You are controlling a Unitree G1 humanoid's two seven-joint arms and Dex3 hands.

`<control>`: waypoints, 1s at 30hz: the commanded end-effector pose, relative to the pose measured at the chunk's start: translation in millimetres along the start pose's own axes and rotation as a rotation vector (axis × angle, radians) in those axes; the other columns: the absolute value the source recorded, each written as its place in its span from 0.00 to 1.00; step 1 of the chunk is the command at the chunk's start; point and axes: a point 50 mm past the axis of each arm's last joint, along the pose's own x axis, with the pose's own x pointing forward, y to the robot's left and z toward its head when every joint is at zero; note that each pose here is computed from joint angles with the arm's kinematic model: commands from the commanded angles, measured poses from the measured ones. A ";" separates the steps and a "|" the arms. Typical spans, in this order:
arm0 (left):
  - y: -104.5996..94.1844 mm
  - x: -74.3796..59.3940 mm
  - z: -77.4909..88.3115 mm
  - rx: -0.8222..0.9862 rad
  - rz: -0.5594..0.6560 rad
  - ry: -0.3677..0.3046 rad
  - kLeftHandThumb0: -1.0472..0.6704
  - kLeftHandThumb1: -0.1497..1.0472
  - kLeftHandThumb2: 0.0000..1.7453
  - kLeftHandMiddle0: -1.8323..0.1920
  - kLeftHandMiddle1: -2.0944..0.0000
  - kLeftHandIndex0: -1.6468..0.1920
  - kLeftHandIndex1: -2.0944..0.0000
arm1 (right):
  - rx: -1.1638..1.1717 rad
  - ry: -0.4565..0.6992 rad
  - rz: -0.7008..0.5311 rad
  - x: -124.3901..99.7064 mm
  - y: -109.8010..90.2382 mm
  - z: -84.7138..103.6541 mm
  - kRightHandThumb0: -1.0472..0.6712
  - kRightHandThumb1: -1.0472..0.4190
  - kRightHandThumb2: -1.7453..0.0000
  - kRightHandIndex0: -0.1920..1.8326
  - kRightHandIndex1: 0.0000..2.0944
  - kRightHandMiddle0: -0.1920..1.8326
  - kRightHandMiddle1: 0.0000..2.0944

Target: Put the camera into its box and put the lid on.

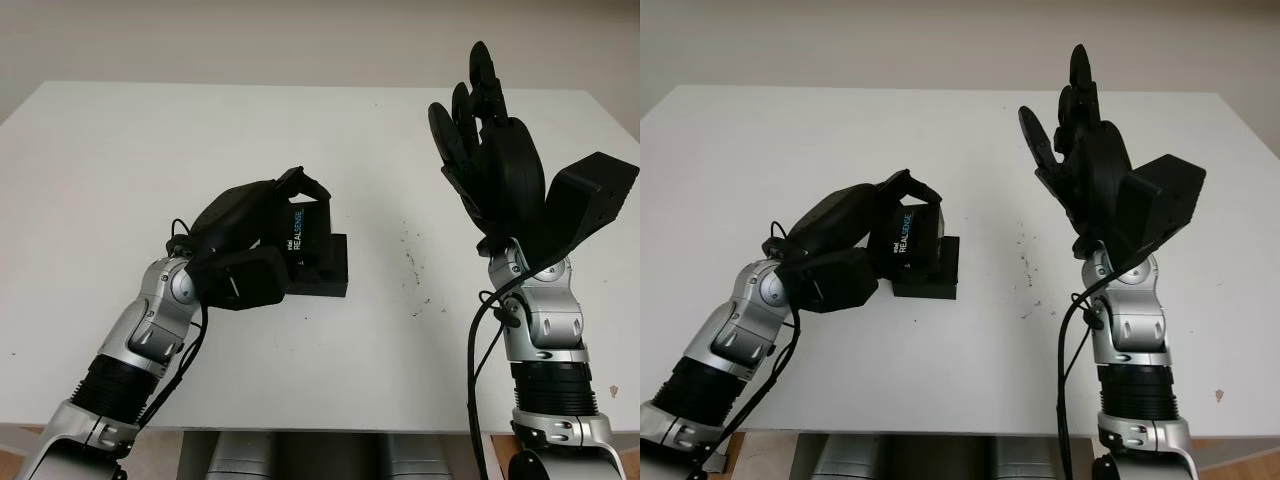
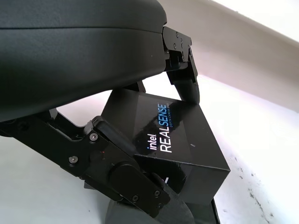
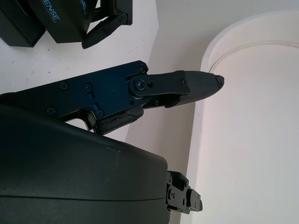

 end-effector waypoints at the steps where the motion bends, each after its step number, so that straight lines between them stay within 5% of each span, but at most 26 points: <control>1: 1.3 0.4 4.9 -0.008 -0.002 -0.016 0.57 0.95 0.03 0.76 0.35 0.76 0.36 | -0.004 -0.024 -0.007 -1.1 -0.7 4.7 0.18 0.00 0.84 0.00 0.00 0.02 0.03; 30: -18.6 3.5 21.4 -0.029 -0.049 -0.069 0.58 0.94 0.03 0.75 0.34 0.76 0.34 | 0.004 -0.019 -0.015 -4.3 0.4 5.0 0.19 0.00 0.84 0.00 0.00 0.02 0.03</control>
